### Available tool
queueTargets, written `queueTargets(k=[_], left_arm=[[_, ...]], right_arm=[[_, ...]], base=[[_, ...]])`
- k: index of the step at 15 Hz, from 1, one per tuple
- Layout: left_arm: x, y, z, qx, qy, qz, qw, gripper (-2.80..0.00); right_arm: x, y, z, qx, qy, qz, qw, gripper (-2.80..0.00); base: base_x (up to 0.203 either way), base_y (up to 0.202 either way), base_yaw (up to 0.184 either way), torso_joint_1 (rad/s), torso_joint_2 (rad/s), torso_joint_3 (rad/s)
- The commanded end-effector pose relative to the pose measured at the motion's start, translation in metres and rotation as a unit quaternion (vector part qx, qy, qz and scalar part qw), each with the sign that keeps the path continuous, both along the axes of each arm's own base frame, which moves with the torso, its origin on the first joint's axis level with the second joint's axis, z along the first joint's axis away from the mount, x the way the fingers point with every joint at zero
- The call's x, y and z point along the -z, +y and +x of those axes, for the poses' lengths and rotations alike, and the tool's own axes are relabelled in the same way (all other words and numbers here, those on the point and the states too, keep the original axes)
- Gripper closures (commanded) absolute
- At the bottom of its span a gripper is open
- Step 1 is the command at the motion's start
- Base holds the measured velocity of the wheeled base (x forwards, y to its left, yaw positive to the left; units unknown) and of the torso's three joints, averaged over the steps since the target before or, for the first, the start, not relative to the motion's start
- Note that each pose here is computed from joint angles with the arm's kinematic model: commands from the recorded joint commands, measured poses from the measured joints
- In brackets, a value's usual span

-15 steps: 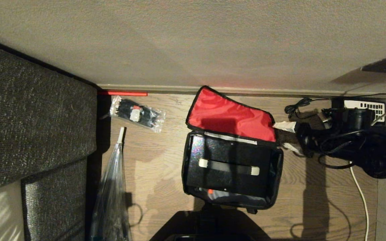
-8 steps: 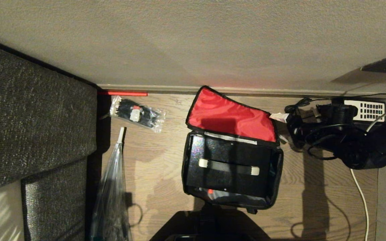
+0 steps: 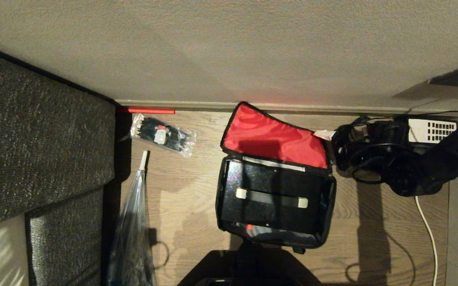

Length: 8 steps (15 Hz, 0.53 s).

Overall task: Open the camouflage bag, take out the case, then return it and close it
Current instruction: Close the top of the storage box

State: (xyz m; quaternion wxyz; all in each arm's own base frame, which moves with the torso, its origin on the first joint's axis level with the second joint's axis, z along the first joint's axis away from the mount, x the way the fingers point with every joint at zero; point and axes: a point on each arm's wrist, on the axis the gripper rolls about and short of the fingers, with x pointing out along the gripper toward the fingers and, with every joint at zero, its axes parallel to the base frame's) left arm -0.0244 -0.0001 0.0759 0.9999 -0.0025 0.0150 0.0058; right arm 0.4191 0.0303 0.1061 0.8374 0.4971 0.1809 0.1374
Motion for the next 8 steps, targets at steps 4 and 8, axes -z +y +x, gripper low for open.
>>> queueTargets(k=[4, 8], left_arm=[[0.000, 0.000, 0.000, 0.000, 0.000, 0.000, 1.0000, 0.00], [0.000, 0.000, 0.000, 0.000, 0.000, 0.000, 1.0000, 0.00]], right_arm=[[-0.008, 0.003, 0.000, -0.008, -0.052, -0.002, 0.999, 0.00], [-0.019, 0.003, -0.005, -0.011, -0.111, -0.009, 0.994, 0.00]], base=[[0.000, 0.000, 0.000, 0.000, 0.00, 0.000], [0.000, 0.000, 0.000, 0.000, 0.00, 0.000]])
